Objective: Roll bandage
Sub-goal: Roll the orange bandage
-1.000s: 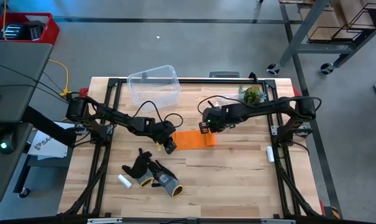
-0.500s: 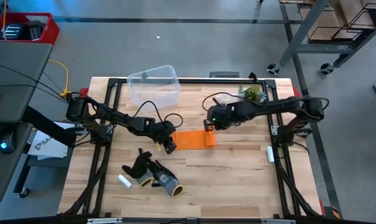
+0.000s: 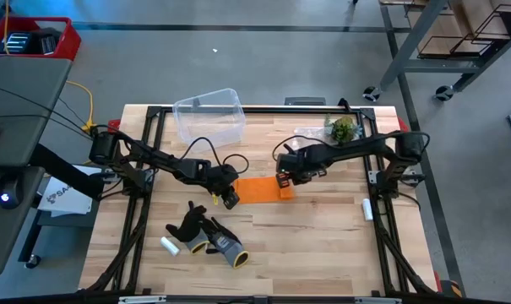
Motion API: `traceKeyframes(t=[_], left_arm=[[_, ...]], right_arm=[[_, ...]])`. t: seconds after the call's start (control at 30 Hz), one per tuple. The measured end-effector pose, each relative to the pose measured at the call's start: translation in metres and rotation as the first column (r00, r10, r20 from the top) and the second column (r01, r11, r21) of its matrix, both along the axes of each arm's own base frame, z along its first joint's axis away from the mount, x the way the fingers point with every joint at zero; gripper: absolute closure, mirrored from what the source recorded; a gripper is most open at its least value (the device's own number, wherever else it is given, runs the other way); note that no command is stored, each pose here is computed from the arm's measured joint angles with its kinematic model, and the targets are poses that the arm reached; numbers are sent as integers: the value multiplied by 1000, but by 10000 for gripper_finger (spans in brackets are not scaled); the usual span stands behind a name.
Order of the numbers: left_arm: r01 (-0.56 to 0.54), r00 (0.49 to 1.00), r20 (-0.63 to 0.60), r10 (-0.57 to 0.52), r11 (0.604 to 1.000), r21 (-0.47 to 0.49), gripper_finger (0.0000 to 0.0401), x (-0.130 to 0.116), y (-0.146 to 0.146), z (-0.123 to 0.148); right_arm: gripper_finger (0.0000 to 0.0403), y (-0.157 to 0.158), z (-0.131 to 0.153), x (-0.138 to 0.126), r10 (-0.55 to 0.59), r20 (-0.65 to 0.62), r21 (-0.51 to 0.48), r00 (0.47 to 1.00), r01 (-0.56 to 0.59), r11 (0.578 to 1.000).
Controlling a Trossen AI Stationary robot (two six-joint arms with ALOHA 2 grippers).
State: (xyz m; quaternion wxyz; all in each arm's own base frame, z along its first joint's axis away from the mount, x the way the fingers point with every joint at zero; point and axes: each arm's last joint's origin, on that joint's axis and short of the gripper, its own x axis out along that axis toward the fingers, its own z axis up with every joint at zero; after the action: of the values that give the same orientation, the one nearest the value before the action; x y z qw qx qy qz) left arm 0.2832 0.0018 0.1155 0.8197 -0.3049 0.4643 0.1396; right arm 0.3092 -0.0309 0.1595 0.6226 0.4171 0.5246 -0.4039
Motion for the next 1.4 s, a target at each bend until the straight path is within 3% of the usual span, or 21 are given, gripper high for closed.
traceKeyframes(t=[0.43,0.7,1.17,1.4], left_arm=[[-17,1000,-24,17,1000,16,401,-2,1,-1],[-12,999,-31,12,1000,23,401,-3,1,-2],[126,985,-129,-115,989,77,401,-11,1,-5],[237,966,-141,-217,961,143,401,-11,1,-5]], right_arm=[[403,11,-1,15,14,124,78,992,-24,997],[403,19,4,29,-47,254,105,966,21,994],[403,19,6,34,-67,315,113,947,33,993],[403,19,9,39,-69,368,114,927,29,993]])
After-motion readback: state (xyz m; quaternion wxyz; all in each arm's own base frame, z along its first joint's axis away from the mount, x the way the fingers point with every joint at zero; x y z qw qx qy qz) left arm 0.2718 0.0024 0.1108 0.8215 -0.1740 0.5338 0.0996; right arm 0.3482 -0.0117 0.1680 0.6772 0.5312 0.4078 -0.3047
